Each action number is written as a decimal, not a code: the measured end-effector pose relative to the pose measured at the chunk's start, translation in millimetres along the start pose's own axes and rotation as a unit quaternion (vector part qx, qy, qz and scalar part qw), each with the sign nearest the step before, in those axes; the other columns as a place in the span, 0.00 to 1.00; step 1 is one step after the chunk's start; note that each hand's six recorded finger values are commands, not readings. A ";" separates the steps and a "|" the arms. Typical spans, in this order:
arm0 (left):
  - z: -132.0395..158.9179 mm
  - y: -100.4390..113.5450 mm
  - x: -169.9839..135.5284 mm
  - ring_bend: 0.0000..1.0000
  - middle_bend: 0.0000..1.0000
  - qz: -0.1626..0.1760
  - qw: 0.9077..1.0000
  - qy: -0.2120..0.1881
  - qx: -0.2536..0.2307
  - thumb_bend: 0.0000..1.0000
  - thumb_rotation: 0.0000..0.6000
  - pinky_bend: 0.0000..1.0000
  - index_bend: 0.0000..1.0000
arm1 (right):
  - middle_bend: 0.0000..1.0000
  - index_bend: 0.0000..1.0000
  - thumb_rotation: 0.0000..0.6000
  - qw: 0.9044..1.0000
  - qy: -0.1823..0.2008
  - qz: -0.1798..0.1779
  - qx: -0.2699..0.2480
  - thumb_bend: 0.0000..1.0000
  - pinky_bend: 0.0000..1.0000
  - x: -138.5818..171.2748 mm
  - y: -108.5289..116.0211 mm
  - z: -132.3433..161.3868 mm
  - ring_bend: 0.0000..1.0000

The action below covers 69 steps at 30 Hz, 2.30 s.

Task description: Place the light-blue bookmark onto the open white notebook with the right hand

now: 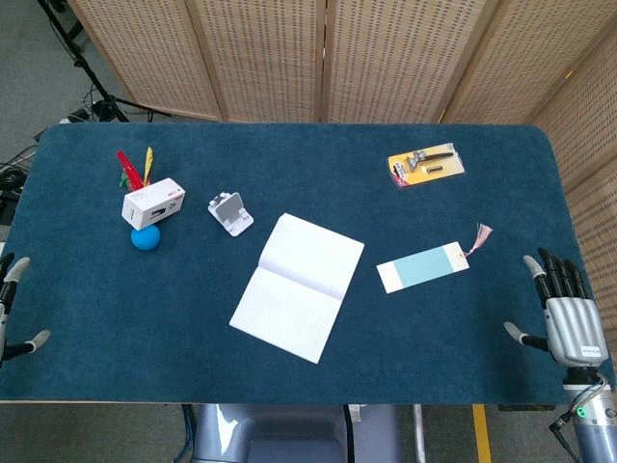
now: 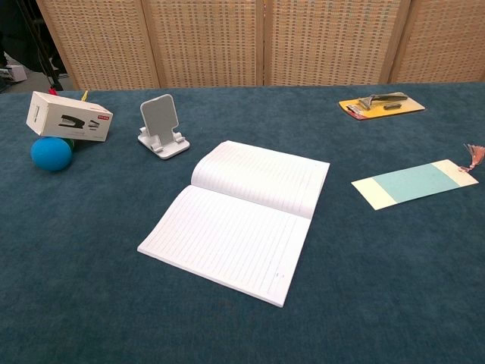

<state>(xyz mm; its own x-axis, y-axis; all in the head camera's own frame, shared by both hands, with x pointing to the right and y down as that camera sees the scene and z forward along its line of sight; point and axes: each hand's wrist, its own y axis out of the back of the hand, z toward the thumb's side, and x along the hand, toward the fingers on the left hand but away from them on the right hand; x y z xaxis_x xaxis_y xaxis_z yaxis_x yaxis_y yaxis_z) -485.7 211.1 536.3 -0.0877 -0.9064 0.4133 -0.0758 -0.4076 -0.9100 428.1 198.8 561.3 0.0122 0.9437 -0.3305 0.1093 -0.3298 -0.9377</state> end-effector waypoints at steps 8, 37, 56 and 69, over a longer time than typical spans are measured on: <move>-0.2 -0.2 -4.8 0.00 0.00 0.002 1.000 -0.016 -0.011 0.00 1.00 0.00 0.00 | 0.00 0.00 1.00 1.000 0.004 0.015 0.001 0.00 0.00 -2.3 -4.4 -0.3 0.00; 3.1 -23.7 21.9 0.00 0.00 -0.036 0.999 0.004 0.014 0.00 1.00 0.00 0.00 | 0.00 0.28 1.00 0.944 0.217 0.199 0.151 0.00 0.00 -149.8 -85.0 59.5 0.00; 4.8 -27.3 26.6 0.00 0.00 -0.043 0.999 0.001 0.015 0.00 1.00 0.00 0.00 | 0.00 0.28 1.00 0.919 0.265 0.226 0.186 0.00 0.00 -172.1 -117.1 101.6 0.00; 2.8 -28.5 28.0 0.00 0.00 -0.047 0.999 0.003 0.015 0.00 1.00 0.00 0.00 | 0.00 0.28 1.00 0.918 0.254 0.238 0.191 0.00 0.00 -182.6 -121.6 108.8 0.00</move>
<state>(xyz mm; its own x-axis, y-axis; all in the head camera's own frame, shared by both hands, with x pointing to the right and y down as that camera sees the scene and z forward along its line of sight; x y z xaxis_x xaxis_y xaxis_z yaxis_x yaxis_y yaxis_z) -483.2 197.0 573.6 -0.0881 -0.8635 0.4966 -0.0548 -0.4936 -0.8680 304.4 63.8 724.0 0.4405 0.5479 -0.7111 -0.3845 -0.6006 -0.7010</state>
